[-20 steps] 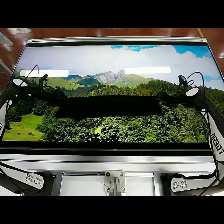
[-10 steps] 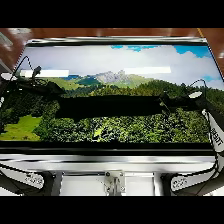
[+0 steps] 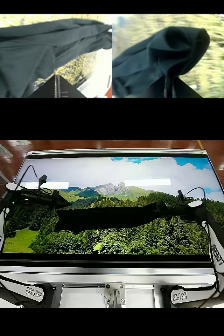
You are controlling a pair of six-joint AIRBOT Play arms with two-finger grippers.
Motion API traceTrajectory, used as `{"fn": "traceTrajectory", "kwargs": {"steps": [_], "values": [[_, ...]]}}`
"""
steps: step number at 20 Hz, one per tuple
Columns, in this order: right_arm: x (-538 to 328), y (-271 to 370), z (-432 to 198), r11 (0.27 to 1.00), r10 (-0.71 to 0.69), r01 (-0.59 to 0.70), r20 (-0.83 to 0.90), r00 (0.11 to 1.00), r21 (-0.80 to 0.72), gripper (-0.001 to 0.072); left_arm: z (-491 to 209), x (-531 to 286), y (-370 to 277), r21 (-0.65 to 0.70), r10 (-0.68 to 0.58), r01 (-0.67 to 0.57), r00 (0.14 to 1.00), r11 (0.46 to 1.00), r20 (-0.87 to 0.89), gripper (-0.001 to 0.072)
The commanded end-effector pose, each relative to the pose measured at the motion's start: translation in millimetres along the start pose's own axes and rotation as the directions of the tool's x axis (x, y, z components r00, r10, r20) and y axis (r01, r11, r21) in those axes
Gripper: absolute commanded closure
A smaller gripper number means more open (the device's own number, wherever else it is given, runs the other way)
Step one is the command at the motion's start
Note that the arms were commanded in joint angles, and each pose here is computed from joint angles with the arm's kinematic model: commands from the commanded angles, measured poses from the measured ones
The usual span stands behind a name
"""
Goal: Fold the shirts.
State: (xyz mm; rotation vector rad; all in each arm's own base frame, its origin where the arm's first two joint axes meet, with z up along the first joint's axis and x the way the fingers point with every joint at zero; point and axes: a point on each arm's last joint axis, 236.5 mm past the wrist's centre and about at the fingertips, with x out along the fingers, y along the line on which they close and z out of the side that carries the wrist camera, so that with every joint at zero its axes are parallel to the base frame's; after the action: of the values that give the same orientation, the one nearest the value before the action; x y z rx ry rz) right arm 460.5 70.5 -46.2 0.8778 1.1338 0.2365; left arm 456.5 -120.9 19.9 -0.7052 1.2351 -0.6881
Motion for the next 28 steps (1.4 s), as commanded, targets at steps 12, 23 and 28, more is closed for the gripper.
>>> {"fn": "traceTrajectory", "kwargs": {"steps": [12,23,28], "values": [[-182,157,-90,0.946,0.154,-0.127,0.068,0.986,-0.299,0.0647,-156,259,-156,0.132,-0.072,0.091,0.987,0.987,-0.141,0.0674],[-158,161,-84,0.894,0.074,-0.001,0.145,0.987,-0.449,0.0647,-33,149,-139,0.281,-0.002,-0.038,0.99,0.959,0.139,0.0676],[-48,248,-129,0.827,0.246,-0.164,0.083,0.966,-0.538,0.0647,65,-96,-114,0.188,0.099,-0.252,0.806,0.949,0.583,0.0676]]}}
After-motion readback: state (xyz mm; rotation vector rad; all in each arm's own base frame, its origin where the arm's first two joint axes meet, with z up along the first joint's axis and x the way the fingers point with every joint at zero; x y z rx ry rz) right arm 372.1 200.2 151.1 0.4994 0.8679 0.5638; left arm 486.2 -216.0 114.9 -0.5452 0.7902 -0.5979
